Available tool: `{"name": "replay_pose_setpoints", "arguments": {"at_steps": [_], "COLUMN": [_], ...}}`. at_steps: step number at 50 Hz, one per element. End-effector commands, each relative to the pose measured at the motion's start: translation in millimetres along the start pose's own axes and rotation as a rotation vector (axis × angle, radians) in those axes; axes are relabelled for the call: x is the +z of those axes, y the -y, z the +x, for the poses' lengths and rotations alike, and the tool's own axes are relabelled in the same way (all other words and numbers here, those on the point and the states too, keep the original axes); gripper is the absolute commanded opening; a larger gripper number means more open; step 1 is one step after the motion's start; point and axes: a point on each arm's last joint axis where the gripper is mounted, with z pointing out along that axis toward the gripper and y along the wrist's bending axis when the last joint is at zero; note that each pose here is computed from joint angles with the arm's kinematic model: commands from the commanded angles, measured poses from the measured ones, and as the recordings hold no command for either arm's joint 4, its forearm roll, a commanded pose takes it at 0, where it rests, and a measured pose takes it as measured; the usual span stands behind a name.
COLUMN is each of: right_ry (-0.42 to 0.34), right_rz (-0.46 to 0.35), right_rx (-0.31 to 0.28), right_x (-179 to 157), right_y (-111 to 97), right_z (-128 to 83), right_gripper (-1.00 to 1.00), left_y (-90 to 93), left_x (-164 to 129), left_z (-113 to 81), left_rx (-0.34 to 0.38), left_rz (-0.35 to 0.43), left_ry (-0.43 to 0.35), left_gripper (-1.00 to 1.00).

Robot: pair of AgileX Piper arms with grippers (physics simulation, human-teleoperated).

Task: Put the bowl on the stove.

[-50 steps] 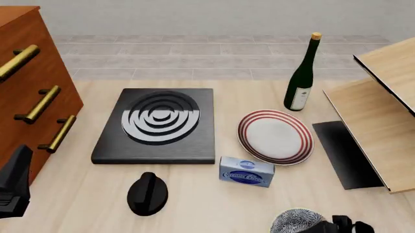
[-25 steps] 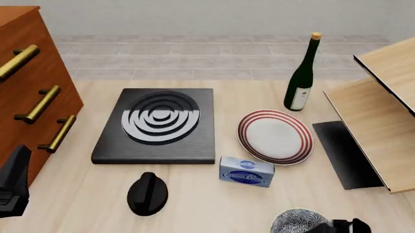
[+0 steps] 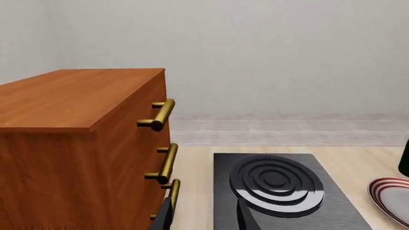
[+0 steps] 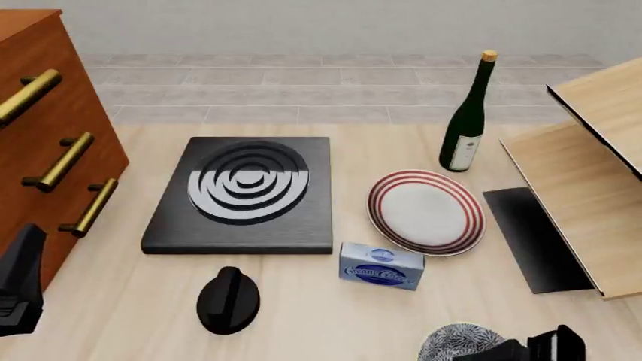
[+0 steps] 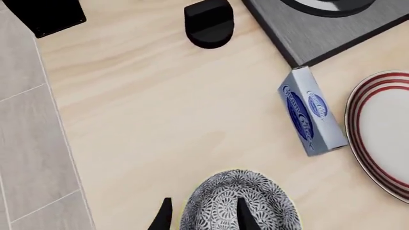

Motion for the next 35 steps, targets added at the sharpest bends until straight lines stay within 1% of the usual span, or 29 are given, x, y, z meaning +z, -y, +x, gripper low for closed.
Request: {"name": "replay_pose_setpoints", "arguments": {"at_steps": [1, 13, 24, 35], "right_ry": [-0.004, -0.021, -0.037, -0.044], "right_rz": [-0.012, -0.038, -0.037, -0.036], "right_rx": [0.024, 0.036, 0.066, 0.088], "right_x": [8, 25, 34, 39], "right_y": [-1, -5, -6, -6], "right_z": [1, 5, 14, 14], "right_gripper": [1.00, 1.00, 1.00, 1.00], "left_y": [-0.5, -1.4, -1.8, -2.2], "left_x": [0, 0, 0, 0], "left_z": [-0.1, -0.1, 0.0, 0.2], "left_rx": [0.000, -0.003, -0.003, -0.001], "left_rz": [-0.009, -0.025, -0.032, -0.039], "left_ry": [0.001, -0.002, -0.002, -0.003], "left_gripper": [1.00, 1.00, 1.00, 1.00]}}
